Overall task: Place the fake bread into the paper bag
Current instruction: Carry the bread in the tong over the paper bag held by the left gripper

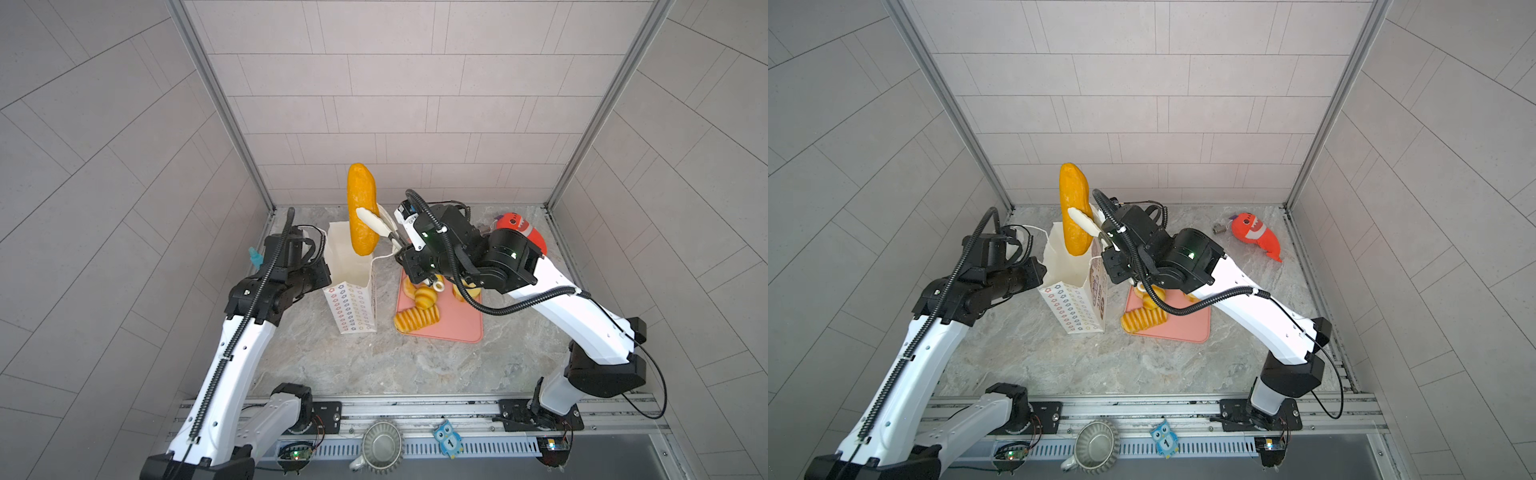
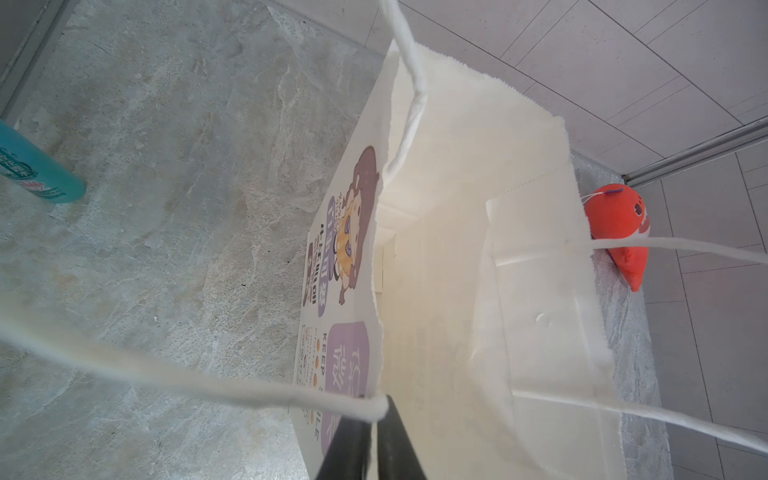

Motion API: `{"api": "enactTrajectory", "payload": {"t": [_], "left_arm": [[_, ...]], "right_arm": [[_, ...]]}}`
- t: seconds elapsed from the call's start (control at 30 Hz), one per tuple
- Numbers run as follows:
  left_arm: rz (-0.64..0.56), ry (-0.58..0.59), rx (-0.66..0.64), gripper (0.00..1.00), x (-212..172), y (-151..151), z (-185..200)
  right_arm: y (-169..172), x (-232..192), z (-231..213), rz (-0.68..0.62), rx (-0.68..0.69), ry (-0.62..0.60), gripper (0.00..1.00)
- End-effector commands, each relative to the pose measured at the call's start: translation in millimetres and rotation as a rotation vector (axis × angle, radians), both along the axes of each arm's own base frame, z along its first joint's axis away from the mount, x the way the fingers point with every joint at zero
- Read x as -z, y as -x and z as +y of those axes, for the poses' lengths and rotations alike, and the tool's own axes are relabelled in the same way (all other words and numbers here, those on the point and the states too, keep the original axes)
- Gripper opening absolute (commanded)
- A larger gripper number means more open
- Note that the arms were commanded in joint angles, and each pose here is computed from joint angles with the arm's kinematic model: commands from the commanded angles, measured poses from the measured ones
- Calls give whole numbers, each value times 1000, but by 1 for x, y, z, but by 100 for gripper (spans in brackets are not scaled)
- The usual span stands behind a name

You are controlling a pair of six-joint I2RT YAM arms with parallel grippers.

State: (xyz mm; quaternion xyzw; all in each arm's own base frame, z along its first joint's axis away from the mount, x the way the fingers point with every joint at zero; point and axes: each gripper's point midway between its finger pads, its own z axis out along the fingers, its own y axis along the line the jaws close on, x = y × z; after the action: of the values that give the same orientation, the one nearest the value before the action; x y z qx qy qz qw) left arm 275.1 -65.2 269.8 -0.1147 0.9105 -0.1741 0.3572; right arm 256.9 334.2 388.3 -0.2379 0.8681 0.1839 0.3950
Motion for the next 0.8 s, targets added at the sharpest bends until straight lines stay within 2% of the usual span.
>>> {"api": "enactTrajectory", "payload": {"t": [0.0,0.77], "left_arm": [[-16,19,-10,15,-2,1,1],[-15,25,-13,14,2,2,1]], "right_arm": [[-3,-16,2,-61,16,-7,26],[-10,22,31,-40,1,103,26]]}}
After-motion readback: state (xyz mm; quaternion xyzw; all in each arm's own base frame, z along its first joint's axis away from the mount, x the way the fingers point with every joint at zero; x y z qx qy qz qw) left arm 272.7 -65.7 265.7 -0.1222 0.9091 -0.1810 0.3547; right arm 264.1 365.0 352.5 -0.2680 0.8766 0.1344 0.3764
